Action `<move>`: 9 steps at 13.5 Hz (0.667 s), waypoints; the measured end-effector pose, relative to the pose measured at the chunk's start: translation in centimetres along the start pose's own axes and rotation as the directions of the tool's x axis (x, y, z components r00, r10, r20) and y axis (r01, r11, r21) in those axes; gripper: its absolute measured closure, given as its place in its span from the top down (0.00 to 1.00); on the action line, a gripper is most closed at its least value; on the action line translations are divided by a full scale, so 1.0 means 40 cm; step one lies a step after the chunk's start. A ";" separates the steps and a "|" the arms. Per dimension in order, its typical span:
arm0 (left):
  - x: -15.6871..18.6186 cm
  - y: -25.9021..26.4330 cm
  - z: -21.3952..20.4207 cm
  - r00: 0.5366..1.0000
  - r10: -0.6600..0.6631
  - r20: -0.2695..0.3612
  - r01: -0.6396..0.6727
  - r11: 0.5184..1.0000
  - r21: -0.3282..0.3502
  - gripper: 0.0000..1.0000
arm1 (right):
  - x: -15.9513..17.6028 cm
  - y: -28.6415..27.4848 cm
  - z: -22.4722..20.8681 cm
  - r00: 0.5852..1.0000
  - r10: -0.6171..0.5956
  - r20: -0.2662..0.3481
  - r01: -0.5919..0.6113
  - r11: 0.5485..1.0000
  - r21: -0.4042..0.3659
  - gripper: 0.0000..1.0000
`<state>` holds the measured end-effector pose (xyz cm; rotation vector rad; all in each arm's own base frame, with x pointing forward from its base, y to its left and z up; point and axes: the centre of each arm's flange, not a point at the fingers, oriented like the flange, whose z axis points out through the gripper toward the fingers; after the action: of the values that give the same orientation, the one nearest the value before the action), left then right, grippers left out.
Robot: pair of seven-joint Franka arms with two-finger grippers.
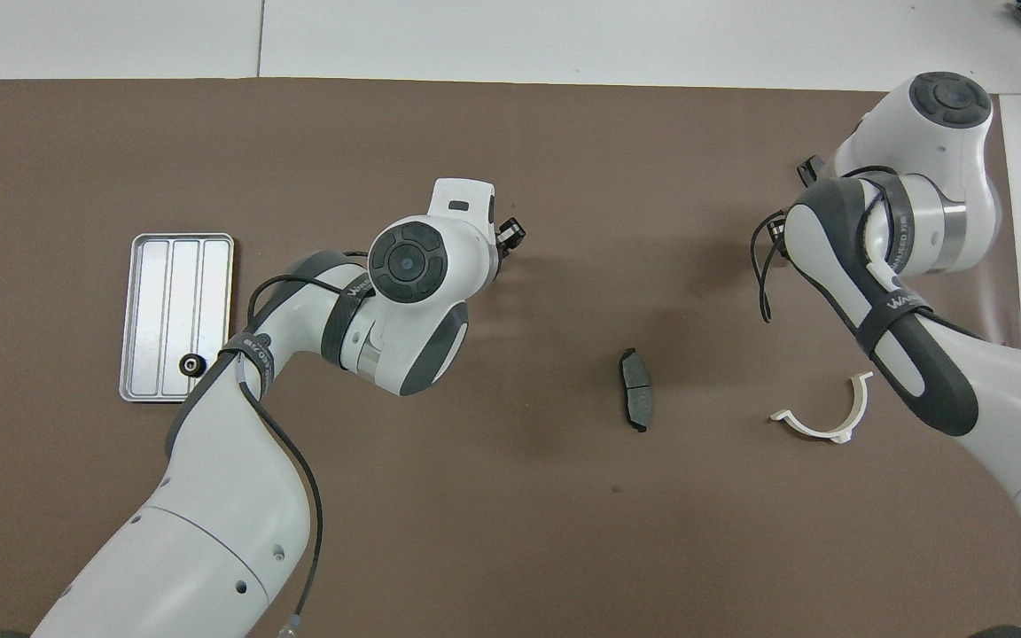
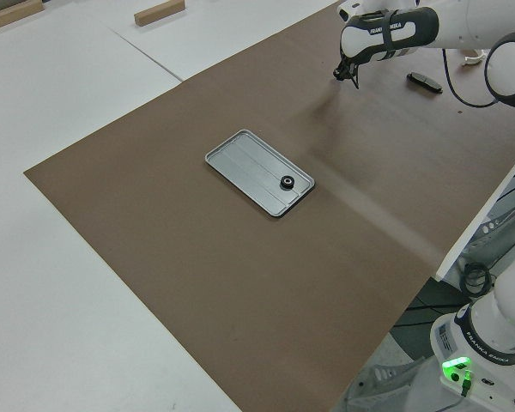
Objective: Place bearing gear from tray to pile
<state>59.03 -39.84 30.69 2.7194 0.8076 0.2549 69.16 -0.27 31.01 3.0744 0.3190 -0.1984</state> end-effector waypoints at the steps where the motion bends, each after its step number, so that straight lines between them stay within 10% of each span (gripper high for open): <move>1: -0.003 0.001 0.002 1.000 -0.003 0.000 0.003 1.000 -0.001 0.40 | -0.018 -0.002 -0.002 1.000 0.001 0.003 -0.001 1.000 -0.001 0.24; 6: 0.004 0.000 -0.001 1.000 -0.019 -0.001 0.019 1.000 0.008 0.97 | -0.098 0.001 0.032 1.000 0.008 -0.017 -0.008 1.000 -0.005 0.24; 9: 0.092 -0.019 -0.070 0.998 -0.065 -0.011 0.066 0.995 0.069 1.00 | -0.116 0.002 0.036 1.000 0.011 -0.017 -0.011 1.000 -0.005 0.41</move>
<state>60.99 -36.55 33.41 2.7520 0.9230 0.2288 64.49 -1.39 30.20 3.0731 0.3024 -0.1715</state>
